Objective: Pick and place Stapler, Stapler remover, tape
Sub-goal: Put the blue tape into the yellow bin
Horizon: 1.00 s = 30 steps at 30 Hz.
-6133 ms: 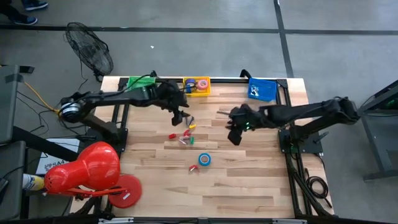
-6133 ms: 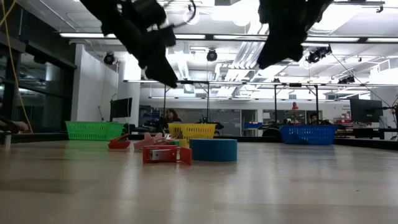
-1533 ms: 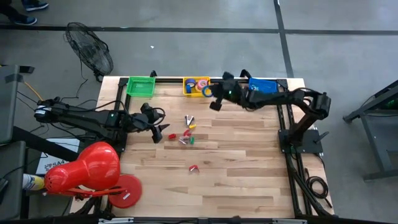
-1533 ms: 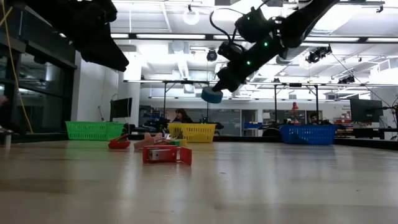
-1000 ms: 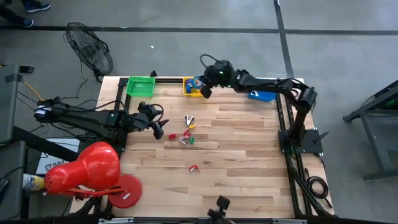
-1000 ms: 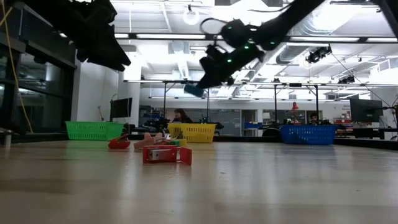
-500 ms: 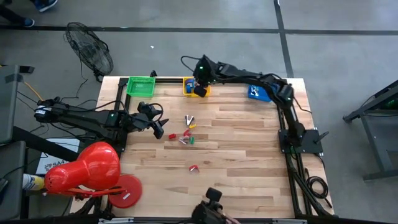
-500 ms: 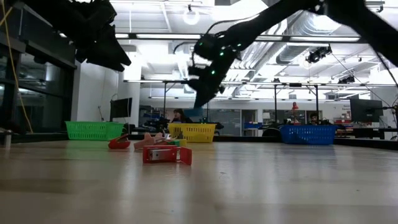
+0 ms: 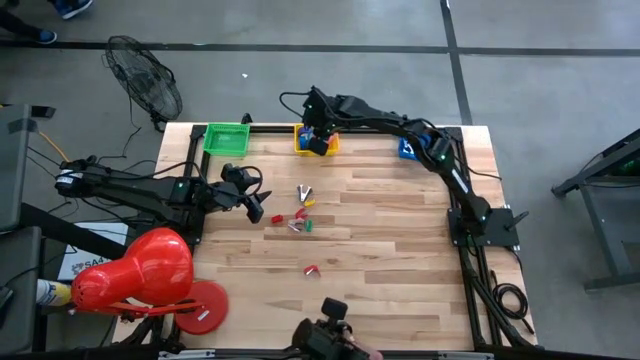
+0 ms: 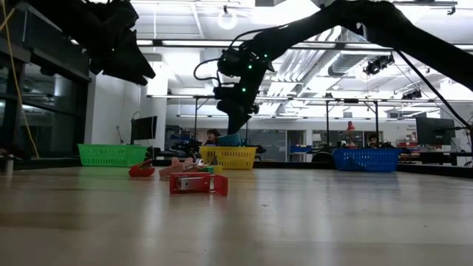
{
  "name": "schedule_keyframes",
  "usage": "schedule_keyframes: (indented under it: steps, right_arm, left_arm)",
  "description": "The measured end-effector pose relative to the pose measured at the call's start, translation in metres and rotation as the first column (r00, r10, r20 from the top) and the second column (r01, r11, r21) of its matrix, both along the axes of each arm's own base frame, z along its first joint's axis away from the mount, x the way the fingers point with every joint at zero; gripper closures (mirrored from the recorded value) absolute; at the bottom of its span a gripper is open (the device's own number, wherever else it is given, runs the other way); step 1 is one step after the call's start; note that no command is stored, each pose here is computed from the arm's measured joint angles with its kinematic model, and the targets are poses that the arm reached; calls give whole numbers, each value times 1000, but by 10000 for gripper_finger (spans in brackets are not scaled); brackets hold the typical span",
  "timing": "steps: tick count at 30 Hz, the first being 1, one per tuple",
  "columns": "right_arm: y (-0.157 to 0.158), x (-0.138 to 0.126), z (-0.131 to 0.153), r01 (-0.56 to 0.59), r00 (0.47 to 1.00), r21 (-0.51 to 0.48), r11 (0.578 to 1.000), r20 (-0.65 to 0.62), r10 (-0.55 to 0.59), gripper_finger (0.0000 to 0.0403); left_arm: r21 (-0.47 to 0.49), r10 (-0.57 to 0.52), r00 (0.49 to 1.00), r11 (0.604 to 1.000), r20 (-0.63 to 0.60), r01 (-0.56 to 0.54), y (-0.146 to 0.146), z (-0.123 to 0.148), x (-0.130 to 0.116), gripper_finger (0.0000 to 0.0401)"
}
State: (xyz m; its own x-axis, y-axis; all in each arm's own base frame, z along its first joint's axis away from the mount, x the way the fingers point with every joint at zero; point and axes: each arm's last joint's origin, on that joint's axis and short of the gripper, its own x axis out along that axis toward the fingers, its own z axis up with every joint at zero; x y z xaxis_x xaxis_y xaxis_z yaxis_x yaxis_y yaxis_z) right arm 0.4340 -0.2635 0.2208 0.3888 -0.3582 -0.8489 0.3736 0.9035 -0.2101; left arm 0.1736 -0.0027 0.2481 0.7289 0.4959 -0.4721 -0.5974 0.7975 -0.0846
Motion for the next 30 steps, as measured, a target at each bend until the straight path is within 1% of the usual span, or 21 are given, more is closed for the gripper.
schedule_keyframes:
  steps: [3,9,14,17,23,26,30]
  right_arm:
    - [-1,0,-1,7,1000,-11,1000,-13,-8,382]
    - [-3,2,-3,13,1000,-26,1000,5,-13,382]
    - [-2,4,-8,25,999,-9,1000,25,-25,382]
    - [-1,3,-12,29,999,4,1000,14,-29,382]
    - [0,4,-12,25,999,7,1000,20,-25,379]
    - [0,4,-12,36,999,12,999,26,-37,361]
    - [0,4,-12,38,999,16,999,26,-39,319]
  left_arm:
    - [1,0,1000,1000,-1,0,0,0,0,169]
    - [1,-1,1000,1000,-1,1,0,0,0,169]
    - [1,-1,1000,1000,-1,1,0,0,0,169]
    - [0,-2,1000,1000,-1,2,0,0,0,169]
    - [1,-3,1000,1000,-2,3,0,0,0,169]
    - [2,-4,1000,1000,-2,4,0,0,0,169]
    - [2,-4,1000,1000,-3,4,0,0,0,169]
